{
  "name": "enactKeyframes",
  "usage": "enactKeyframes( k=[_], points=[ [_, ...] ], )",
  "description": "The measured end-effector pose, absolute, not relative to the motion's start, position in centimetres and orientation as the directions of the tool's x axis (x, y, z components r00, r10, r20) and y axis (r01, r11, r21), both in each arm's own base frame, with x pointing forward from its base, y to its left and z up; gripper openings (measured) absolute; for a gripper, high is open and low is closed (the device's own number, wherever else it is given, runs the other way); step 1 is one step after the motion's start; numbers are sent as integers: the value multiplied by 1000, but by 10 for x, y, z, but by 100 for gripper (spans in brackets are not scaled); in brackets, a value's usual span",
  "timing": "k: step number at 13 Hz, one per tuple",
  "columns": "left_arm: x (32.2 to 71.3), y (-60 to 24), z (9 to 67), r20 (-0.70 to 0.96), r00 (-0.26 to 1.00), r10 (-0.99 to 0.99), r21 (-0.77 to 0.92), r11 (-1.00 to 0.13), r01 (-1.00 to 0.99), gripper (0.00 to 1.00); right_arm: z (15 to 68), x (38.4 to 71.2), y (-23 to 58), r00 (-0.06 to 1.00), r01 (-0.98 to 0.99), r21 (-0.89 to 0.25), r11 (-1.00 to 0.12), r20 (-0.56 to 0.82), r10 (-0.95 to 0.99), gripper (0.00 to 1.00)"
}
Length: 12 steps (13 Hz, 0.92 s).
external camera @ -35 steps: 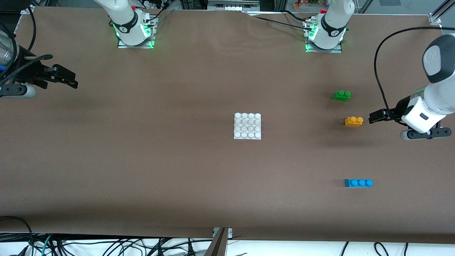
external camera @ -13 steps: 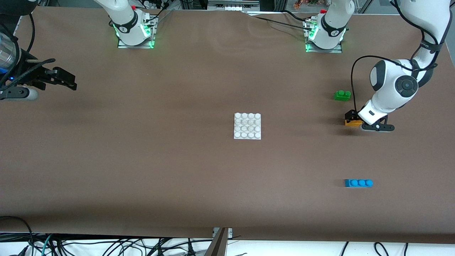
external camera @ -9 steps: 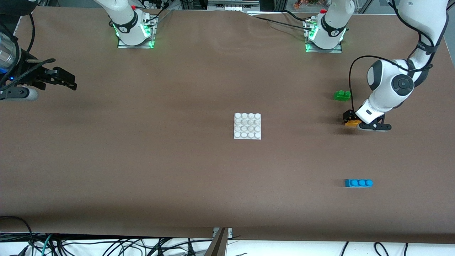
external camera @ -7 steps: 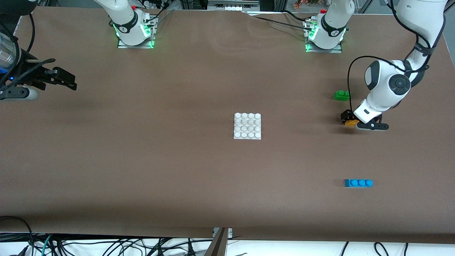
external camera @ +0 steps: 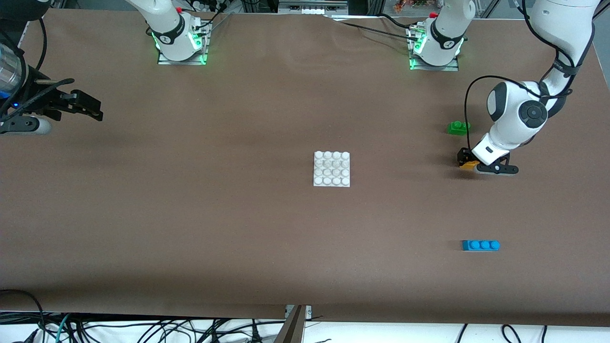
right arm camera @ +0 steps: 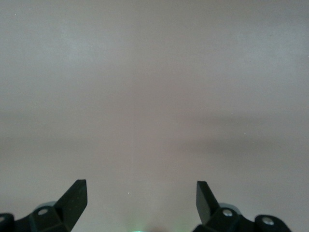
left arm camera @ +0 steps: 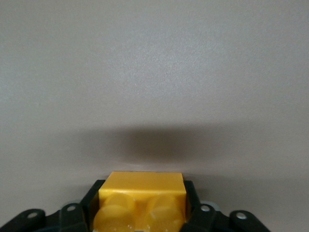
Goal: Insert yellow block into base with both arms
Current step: 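Lower the left gripper and grasp the yellow brick, then carry the yellow brick with the left gripper over the base plate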
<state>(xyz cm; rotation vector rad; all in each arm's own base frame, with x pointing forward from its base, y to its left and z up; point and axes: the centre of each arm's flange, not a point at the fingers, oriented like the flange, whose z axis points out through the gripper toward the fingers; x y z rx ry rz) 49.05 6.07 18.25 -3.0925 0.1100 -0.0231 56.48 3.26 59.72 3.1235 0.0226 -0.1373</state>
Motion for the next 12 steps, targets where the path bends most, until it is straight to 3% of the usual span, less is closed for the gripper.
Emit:
enactKeyframes(
  k=[4, 10, 12],
  points=[
    [502, 50, 201, 37, 995, -94, -52, -994, -92, 68, 597, 565, 33, 996, 15, 14, -1000, -88, 14, 100],
    [562, -47, 339, -67, 994, -86, 17, -996, -85, 68, 597, 565, 32, 996, 14, 15, -1000, -89, 13, 100],
    [565, -101, 356, -48, 997, -60, 39, -998, -58, 68, 597, 565, 32, 996, 14, 15, -1000, -89, 13, 100]
  ],
)
